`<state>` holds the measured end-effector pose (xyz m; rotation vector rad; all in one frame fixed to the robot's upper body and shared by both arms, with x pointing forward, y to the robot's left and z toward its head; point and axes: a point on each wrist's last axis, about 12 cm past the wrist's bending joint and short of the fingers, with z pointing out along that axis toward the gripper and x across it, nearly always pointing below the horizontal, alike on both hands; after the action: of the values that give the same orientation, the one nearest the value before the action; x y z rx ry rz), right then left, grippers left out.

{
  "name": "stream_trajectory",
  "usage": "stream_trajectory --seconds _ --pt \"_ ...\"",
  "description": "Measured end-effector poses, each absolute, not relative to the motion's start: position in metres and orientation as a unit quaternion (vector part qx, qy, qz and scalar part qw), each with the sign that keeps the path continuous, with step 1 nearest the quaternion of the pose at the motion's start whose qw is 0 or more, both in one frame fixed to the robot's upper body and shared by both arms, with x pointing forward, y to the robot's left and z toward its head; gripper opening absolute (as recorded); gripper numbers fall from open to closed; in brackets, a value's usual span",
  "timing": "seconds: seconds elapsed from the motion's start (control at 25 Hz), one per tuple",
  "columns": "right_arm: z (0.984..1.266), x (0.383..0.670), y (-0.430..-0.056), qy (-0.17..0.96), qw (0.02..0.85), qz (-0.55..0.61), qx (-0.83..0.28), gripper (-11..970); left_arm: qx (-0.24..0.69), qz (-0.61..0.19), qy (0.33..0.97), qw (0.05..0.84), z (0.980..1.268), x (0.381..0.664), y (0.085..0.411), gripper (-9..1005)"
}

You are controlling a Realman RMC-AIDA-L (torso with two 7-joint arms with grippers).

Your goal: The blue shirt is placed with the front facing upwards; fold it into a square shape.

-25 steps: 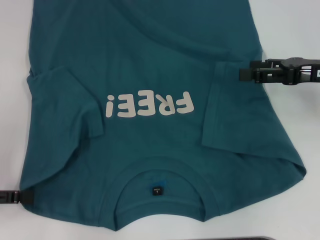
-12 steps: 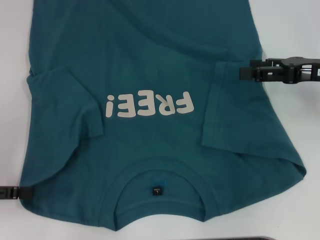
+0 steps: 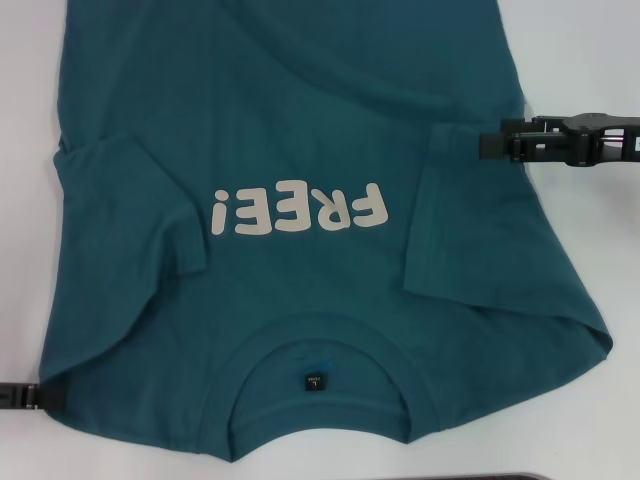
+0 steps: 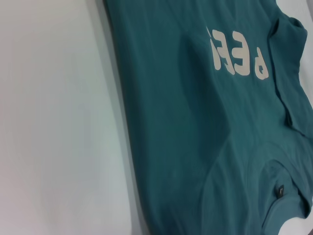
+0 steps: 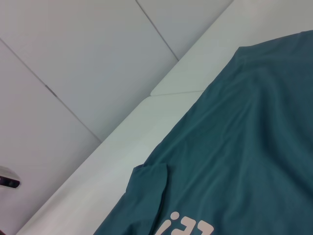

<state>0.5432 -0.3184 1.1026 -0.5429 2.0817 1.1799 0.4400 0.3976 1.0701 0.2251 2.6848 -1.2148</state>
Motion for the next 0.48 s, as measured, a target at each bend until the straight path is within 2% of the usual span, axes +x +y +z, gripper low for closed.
stream_trajectory --seconds 0.48 --pt "1.1021 0.5421 -0.3208 0.800 0.339 0.452 -0.204 927 0.081 -0.407 0.905 0.090 1.0688 0.4450 0.3929 891"
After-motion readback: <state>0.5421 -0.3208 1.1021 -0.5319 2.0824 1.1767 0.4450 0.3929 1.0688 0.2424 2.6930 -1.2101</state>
